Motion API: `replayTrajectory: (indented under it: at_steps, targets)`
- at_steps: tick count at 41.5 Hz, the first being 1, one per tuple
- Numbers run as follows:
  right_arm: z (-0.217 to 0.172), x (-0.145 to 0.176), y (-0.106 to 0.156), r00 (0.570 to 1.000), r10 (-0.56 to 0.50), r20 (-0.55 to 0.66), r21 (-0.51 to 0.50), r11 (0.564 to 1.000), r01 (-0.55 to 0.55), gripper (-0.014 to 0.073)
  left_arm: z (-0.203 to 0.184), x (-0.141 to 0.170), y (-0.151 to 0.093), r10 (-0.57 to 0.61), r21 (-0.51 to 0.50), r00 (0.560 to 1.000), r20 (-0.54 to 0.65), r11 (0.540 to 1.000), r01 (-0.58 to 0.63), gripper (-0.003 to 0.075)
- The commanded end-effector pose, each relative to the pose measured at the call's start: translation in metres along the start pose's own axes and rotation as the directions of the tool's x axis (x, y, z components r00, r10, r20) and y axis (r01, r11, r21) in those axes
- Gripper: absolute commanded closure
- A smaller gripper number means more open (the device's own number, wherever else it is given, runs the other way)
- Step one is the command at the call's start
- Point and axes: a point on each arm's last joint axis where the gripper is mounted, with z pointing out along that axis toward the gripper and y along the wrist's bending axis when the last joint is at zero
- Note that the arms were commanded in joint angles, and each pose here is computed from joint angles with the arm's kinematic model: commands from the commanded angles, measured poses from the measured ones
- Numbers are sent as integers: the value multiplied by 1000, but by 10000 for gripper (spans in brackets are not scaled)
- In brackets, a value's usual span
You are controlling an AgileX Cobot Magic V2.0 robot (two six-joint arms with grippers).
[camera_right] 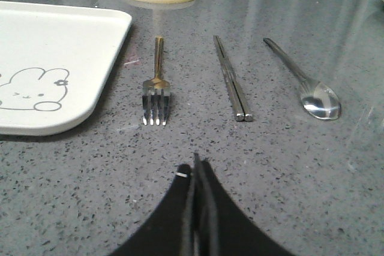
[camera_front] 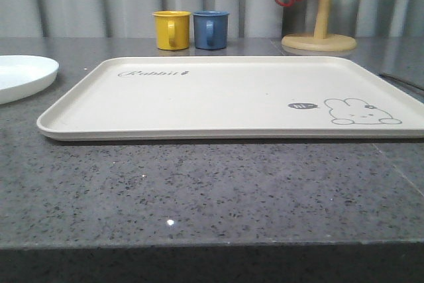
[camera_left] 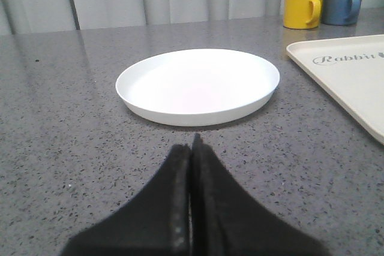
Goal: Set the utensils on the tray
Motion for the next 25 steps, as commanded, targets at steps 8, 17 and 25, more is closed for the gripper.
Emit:
replayTrajectory:
  at_steps: [8,17,25]
  targets:
    - [-2,-9,-1,994,-15,104,13,1000,14,663,-2,-8,1,-21,-9,995,102,1000,22,739]
    - [-2,-10,-1,994,-15,105,13,1000,14,663,-2,-8,1,-21,-9,995,102,1000,22,739]
    - [-2,-11,-1,993,-15,119,14,1000,14,663,-2,-8,1,-21,-10,994,110,1000,22,739]
